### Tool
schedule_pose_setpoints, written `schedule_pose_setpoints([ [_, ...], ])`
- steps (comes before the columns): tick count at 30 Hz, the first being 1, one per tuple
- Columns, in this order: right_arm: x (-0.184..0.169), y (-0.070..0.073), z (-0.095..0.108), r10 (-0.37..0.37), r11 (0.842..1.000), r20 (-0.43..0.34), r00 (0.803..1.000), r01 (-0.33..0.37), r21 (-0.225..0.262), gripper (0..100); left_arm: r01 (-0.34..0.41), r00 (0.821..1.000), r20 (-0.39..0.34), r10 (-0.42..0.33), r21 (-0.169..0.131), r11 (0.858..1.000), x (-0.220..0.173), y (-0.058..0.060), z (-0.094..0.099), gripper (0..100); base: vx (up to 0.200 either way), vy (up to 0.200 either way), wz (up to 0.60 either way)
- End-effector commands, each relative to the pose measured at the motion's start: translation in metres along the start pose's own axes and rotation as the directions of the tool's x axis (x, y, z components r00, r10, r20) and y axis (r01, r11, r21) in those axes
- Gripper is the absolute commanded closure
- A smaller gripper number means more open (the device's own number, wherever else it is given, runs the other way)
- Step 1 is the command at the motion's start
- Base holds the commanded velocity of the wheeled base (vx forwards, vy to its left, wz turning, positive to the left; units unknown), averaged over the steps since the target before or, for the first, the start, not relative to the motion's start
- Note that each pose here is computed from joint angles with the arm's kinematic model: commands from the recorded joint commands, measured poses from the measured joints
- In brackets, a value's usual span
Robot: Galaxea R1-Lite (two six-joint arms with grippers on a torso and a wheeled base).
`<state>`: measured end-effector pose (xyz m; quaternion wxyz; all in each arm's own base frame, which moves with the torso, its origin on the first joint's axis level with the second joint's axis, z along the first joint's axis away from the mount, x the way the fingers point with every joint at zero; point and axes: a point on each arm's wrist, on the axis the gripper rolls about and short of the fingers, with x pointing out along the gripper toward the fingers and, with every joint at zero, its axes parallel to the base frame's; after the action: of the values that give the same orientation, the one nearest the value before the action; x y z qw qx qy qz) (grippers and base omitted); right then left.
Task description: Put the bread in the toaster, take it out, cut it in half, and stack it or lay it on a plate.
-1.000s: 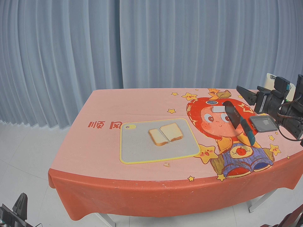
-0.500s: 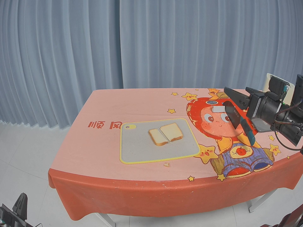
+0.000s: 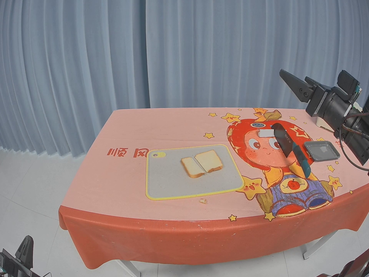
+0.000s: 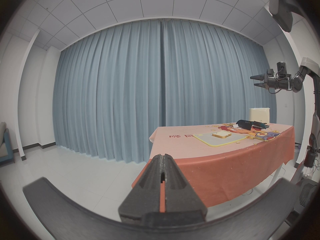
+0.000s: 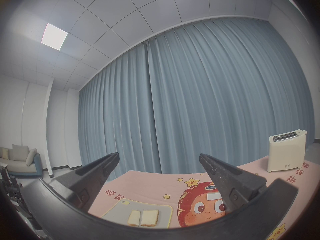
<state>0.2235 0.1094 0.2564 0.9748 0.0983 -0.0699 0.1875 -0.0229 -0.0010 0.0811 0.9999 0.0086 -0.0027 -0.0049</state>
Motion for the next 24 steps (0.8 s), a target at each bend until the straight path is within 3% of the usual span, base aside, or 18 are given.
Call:
schedule_pose_setpoints([
  [1, 0.004, 0.002, -0.004, 0.005, 1.0, -0.013, 1.0, -0.005, -0.001, 0, -0.001, 1.0, -0.001, 0.001, 0.0, 1.0, 0.0, 0.0, -0.005, 100, 0.0, 0.0, 0.0],
  [24, 0.009, 0.008, -0.024, 0.039, 0.999, -0.096, 0.995, -0.04, -0.015, 0, -0.001, 1.0, -0.002, 0.001, 0.0, 1.0, 0.0, 0.0, -0.005, 100, 0.0, 0.0, 0.0],
])
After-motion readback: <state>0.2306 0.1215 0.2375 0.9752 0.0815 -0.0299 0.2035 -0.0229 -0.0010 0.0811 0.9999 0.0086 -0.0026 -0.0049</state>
